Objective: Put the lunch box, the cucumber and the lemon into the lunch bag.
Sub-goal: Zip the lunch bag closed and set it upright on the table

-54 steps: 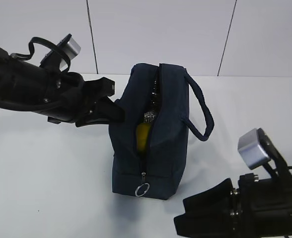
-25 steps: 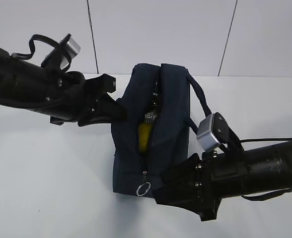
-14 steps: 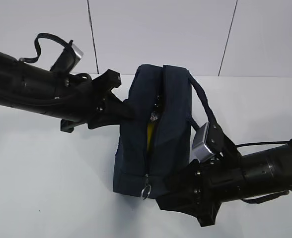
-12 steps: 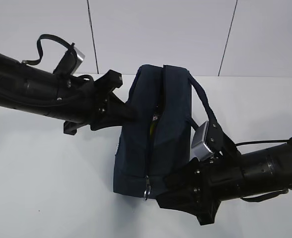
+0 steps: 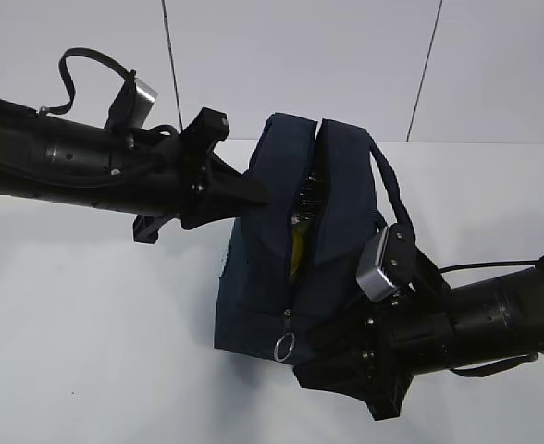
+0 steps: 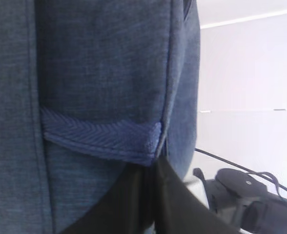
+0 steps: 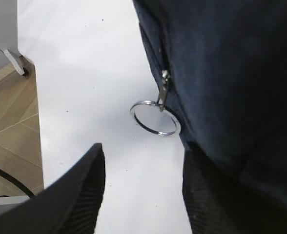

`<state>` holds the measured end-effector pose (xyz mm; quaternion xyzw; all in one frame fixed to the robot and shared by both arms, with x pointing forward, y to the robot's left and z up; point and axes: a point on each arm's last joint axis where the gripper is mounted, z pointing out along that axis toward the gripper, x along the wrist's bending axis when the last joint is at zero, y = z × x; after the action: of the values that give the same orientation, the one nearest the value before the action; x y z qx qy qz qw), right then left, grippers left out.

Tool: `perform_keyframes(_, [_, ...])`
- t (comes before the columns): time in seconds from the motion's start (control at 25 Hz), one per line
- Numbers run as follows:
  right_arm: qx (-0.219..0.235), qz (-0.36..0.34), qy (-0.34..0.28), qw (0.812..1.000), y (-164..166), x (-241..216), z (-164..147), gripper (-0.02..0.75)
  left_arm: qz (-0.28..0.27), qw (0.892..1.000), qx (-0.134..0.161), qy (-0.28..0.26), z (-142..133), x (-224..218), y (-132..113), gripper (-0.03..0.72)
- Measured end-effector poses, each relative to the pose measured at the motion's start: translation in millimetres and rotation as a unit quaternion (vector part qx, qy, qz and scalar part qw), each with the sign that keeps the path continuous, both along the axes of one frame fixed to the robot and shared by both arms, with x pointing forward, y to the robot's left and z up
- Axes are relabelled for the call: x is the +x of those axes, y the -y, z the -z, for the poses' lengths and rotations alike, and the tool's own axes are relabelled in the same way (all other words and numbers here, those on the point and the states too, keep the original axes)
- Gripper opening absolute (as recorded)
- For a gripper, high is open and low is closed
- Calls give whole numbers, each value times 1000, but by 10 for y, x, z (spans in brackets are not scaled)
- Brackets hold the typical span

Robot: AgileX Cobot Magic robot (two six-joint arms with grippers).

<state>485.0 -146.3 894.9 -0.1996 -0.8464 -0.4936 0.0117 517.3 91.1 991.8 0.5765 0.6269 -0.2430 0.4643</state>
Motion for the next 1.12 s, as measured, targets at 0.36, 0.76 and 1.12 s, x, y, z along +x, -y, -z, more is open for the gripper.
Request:
perform_keyframes(0.36, [-3,-6,10,1000,1,0,1,411,11,999,-32,-13,-38,-26,33,10])
perform_keyframes(0.76, [-14,8,37,999,-31,187,-74,411,14,999,-34,-13,-42,-27,31,10])
perform_keyframes(1.12, [4,14,-17,1000,-80,244,109,405,20,999,-28,-10,-34,-35,30,10])
